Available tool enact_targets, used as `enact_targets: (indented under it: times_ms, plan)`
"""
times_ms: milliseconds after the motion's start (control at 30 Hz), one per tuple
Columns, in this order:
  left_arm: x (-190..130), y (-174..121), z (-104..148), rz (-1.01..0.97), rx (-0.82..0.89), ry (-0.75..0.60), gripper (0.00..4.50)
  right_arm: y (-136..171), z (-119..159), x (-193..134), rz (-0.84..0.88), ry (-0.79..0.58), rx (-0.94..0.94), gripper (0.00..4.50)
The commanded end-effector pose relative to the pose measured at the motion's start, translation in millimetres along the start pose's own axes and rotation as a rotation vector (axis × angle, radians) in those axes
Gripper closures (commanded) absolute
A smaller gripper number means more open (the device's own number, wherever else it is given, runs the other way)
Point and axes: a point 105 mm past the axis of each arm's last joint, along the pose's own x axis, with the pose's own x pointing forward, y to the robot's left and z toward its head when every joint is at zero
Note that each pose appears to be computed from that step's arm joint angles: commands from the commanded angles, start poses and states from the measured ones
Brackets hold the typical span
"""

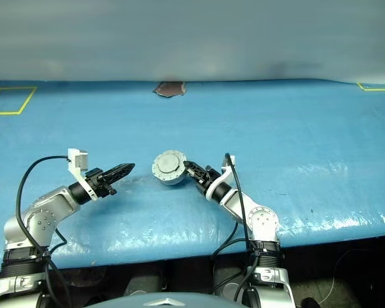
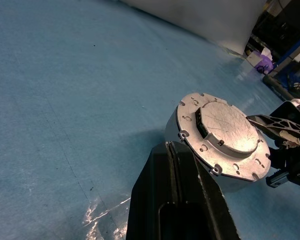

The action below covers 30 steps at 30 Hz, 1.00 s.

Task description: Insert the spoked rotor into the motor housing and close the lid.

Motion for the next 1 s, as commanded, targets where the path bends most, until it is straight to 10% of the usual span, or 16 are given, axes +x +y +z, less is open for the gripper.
enact_targets:
  times_ms: [33,433,1000]
  plan:
    - [3.4,-12.5,7.8,-0.055,-0.085,-0.114,3.91,70.2,0.3,15.3,0.274,-0.052,0.036,3.31]
    - [9.5,-29.3,-2.8,-0.162,-0.398,-0.209,0.04,86.5,19.5,18.1,0.296,-0.110,0.007,3.31]
    - [38.1,-45.9,1.4,-0.270,-0.614,-0.254,0.04,94.8,-4.3,19.3,0.327,-0.010,-0.041,3.31]
